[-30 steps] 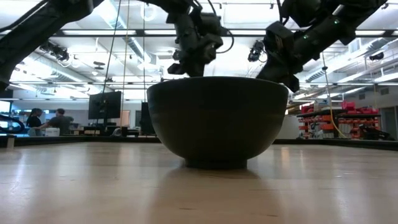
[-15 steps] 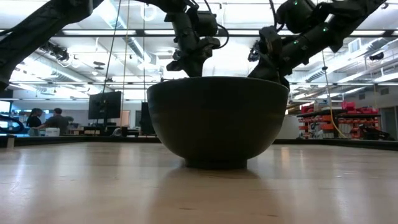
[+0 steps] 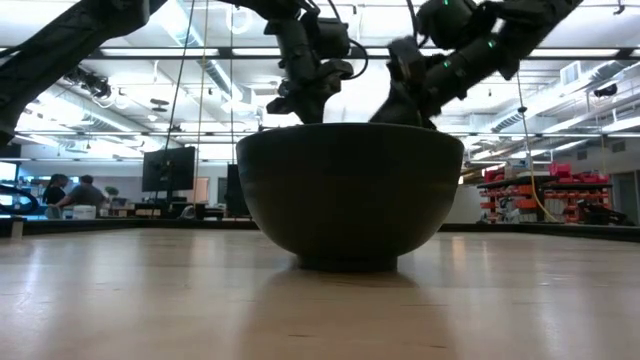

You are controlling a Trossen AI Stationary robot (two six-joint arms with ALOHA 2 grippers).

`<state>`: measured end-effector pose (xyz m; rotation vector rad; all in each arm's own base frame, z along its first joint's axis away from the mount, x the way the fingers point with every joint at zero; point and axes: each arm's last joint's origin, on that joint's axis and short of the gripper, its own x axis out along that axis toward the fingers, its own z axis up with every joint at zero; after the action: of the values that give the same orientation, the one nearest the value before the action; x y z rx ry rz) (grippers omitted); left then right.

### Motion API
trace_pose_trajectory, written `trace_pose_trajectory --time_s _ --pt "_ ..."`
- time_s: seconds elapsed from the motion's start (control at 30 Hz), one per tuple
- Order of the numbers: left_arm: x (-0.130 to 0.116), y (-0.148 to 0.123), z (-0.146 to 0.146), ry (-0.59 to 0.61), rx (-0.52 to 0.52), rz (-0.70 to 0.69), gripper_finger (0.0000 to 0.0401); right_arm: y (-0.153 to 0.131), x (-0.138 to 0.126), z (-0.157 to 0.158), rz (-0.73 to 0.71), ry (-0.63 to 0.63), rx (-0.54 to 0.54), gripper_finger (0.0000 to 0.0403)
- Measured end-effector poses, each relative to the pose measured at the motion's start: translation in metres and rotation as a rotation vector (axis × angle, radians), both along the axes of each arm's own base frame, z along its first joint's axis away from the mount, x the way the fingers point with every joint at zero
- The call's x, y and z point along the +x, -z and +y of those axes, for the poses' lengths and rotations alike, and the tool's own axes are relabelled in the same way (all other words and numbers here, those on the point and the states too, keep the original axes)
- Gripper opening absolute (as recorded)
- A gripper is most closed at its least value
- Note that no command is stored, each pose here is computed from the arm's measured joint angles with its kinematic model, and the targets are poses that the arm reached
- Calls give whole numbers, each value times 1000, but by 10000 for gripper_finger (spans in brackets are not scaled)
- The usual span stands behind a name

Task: Nest bowls inside each other
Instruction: Stack the white bowl on top of the white bowl, then stack the black bowl on top of the white bowl

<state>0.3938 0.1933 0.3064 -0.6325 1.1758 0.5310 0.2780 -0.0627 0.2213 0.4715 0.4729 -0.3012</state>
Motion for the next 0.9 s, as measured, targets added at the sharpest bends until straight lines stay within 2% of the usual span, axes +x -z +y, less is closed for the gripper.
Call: trace_pose_trajectory --time_s 0.13,0.33,0.7,0.9 --pt "-9 2 1 7 28 111 26 -18 -2 6 67 -21 12 1" --pt "-24 4 3 -18 58 269 26 -31 -9 36 167 -97 46 11" --pt "-27 4 7 65 68 282 13 -42 -19 81 150 -110 107 9" --pt "-44 4 35 -26 59 292 32 -40 -22 94 175 -100 116 10"
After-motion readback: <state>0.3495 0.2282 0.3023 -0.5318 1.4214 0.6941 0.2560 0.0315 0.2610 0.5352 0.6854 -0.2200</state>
